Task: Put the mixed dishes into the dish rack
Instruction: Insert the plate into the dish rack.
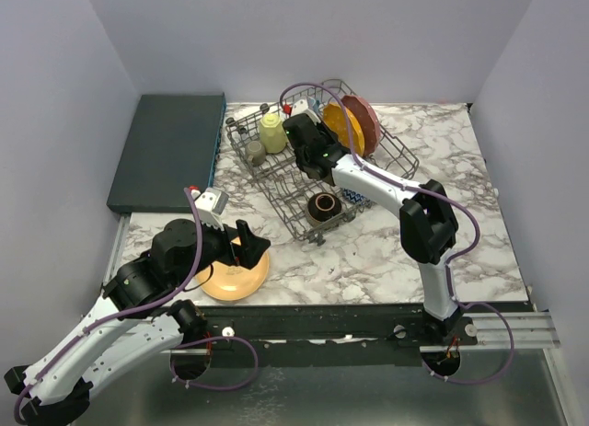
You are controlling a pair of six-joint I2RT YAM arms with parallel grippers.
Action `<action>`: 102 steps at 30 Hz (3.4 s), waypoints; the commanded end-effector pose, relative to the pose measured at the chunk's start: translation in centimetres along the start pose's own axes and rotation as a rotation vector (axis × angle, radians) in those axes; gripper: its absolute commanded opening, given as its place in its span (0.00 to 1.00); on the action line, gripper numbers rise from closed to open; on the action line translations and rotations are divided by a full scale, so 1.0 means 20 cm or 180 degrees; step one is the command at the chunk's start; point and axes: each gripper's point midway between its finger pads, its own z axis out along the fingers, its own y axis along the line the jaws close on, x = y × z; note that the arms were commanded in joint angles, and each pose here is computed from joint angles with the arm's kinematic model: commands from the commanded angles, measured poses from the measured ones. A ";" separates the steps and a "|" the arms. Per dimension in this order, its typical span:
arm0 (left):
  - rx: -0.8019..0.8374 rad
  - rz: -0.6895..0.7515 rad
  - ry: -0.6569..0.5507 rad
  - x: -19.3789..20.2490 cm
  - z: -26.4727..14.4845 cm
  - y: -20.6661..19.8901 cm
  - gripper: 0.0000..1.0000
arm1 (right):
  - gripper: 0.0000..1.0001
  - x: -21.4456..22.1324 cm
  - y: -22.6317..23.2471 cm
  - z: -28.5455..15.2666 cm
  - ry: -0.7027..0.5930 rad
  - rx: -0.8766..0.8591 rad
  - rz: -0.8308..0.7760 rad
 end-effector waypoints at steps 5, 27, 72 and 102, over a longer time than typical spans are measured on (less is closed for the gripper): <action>-0.0072 0.0020 -0.0077 -0.01 0.01 0.03 0.99 | 0.03 0.11 0.12 0.03 0.0179 -0.0190 -0.0054; -0.0110 0.0024 -0.0052 -0.01 0.03 0.04 0.99 | 0.38 0.10 0.12 0.03 0.0200 -0.0199 0.0085; -0.0376 -0.0013 0.0245 0.04 0.13 0.07 0.99 | 0.77 -0.14 -0.12 -0.40 -0.0186 -0.1174 0.1332; -0.1385 -0.0982 0.1217 0.45 0.30 0.23 0.98 | 0.81 0.07 -0.36 -0.86 -0.0489 -0.1937 0.1849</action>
